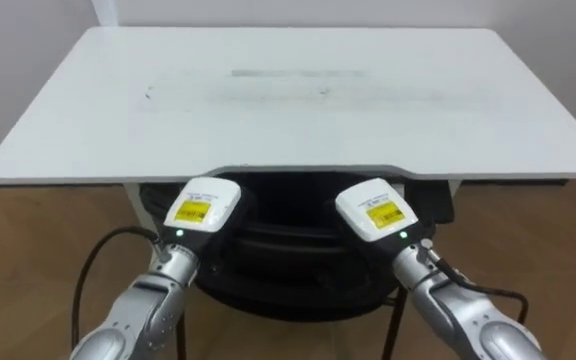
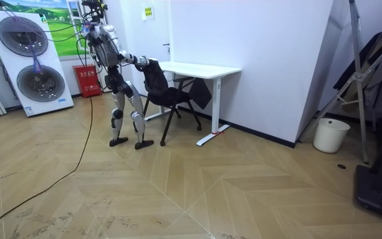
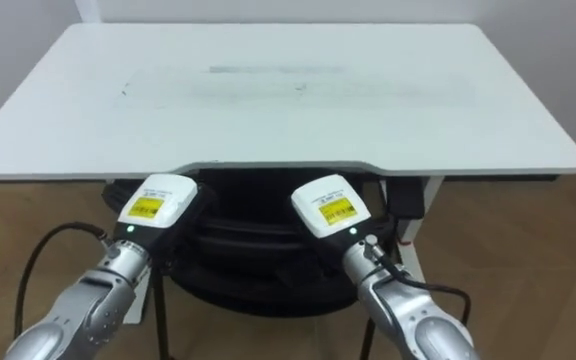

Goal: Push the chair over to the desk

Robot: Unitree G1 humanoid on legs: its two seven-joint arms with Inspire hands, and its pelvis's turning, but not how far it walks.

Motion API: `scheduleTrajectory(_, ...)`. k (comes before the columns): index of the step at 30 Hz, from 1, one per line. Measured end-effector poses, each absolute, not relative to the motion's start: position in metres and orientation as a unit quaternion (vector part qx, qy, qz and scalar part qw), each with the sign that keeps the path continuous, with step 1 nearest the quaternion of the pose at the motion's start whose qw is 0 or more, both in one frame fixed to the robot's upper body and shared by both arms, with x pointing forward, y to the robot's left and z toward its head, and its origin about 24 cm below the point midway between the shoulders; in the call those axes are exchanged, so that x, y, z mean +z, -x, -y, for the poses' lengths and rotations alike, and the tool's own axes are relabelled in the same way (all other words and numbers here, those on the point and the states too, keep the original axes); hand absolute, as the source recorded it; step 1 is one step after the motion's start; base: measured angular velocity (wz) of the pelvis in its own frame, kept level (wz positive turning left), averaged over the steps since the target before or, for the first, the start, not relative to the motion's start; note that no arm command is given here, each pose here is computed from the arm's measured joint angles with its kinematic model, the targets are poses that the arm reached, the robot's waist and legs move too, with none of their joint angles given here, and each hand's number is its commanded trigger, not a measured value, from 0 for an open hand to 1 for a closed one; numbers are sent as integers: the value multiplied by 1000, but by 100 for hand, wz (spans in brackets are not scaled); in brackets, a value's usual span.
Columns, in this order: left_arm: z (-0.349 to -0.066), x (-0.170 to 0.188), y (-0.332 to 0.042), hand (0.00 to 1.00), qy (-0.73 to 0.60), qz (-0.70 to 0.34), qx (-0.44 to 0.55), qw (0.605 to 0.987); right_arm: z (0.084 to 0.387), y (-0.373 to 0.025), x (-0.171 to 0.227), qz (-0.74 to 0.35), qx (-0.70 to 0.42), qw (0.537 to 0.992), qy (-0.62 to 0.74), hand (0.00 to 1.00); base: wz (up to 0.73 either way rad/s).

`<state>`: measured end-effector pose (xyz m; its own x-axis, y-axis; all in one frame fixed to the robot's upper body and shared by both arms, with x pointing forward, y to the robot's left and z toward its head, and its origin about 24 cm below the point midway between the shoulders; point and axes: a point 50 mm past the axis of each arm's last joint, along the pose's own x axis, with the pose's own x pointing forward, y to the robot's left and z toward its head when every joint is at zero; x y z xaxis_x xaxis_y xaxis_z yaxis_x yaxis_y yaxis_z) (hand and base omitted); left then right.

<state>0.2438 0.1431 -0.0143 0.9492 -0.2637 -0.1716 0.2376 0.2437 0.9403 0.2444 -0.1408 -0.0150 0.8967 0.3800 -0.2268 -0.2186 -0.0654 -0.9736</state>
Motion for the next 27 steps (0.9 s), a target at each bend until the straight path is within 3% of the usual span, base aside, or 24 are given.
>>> scheduleTrajectory(5, -142, -8, -245, 0, -561, 10, -150, 814, 148, -242, -12, 33, 208, 712, 670, 0, 1)
scheduleTrajectory(11, -147, 4, -244, 0, -515, 31, -134, 846, 164, -236, -7, 25, 179, 784, 594, 0, -4)
scheduleTrajectory(14, -178, 11, -245, 0, -483, 17, -57, 874, 179, -232, 3, 40, 140, 812, 565, 0, 0)
scheduleTrajectory(18, -235, 25, -234, 0, -431, 23, 128, 893, 213, -212, 15, 62, 71, 821, 564, 0, 1)
scheduleTrajectory(20, -257, 36, -225, 0, -366, 49, 238, 898, 239, -200, 19, 52, 2, 826, 562, 0, -4)
scheduleTrajectory(22, -286, 69, -210, 0, -256, 136, 392, 873, 269, -184, 24, 32, -93, 836, 539, 0, -10)
scheduleTrajectory(23, -292, 75, -205, 0, -227, 155, 424, 863, 277, -181, 29, 39, -132, 843, 521, 0, -22)
scheduleTrajectory(25, -316, 69, -177, 0, -143, 154, 523, 826, 309, -172, 76, 133, -351, 848, 374, 0, -20)
scheduleTrajectory(27, -329, 49, -150, 0, -104, 106, 576, 804, 335, -154, 102, 192, -493, 810, 255, 0, 6)
